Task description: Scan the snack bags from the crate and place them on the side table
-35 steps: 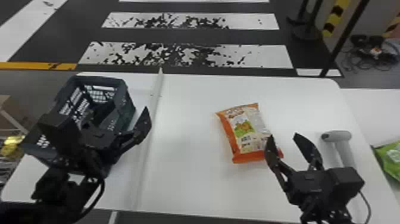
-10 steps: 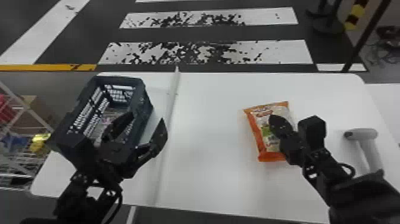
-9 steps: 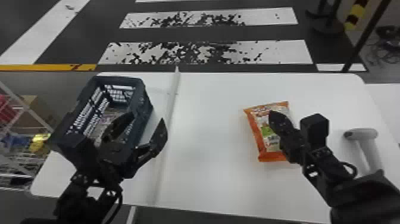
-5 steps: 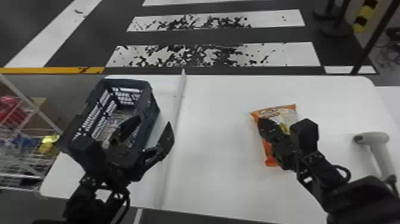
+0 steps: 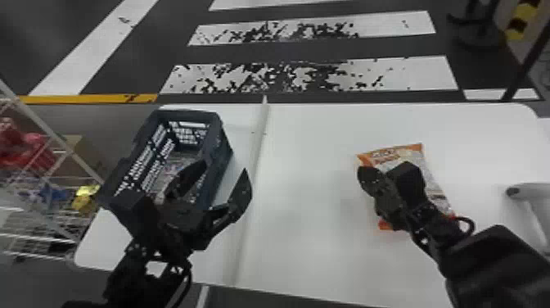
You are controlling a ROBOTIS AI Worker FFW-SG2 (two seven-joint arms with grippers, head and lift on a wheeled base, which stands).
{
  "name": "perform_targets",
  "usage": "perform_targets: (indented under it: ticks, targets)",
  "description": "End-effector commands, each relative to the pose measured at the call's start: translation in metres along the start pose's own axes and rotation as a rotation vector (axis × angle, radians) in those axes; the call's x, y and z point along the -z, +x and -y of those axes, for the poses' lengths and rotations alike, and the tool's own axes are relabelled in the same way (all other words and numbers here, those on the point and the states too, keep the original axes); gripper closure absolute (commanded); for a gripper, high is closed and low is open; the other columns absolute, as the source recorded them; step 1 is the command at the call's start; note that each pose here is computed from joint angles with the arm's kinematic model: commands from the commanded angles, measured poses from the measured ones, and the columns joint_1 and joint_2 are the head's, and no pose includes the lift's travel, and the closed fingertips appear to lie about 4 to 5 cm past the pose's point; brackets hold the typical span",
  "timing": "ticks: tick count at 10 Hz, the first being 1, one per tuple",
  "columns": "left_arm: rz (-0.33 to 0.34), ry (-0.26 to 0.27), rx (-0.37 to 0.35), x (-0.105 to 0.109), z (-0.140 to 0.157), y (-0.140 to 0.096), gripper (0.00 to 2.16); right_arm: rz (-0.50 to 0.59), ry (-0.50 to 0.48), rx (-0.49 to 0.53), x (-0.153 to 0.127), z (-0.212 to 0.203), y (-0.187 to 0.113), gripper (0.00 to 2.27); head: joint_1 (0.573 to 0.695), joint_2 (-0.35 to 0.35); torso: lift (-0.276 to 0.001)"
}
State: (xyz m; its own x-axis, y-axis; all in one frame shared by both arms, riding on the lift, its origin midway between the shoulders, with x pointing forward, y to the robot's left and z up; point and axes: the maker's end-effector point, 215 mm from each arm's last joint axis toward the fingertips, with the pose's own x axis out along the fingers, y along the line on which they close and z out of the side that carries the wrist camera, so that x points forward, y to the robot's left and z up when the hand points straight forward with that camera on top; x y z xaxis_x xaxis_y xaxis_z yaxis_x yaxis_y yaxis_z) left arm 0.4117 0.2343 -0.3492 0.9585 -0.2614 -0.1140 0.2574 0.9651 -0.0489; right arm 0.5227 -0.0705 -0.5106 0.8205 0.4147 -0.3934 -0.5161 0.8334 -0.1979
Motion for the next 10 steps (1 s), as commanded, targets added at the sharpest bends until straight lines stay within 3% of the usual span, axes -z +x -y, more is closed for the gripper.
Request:
perform_targets:
  ticks: [1,7,10]
  targets:
    - [0.0,0.0,-0.001,0.0,0.0,0.0,0.09,-0.012,-0.041,0.006,0.0,0.001,0.01,2.25,0.695,0.193,-0.081]
    - [0.002,-0.007,-0.001,0.001,0.0,-0.004,0.09,-0.129,-0.056,0.156,0.031,0.056,0.011,2.25,0.695,0.157,-0.081]
    - [0.001,-0.008,0.001,0.001,0.0,-0.004,0.09,-0.15,-0.046,0.18,0.044,0.069,0.004,2.25,0.695,0.12,-0.081]
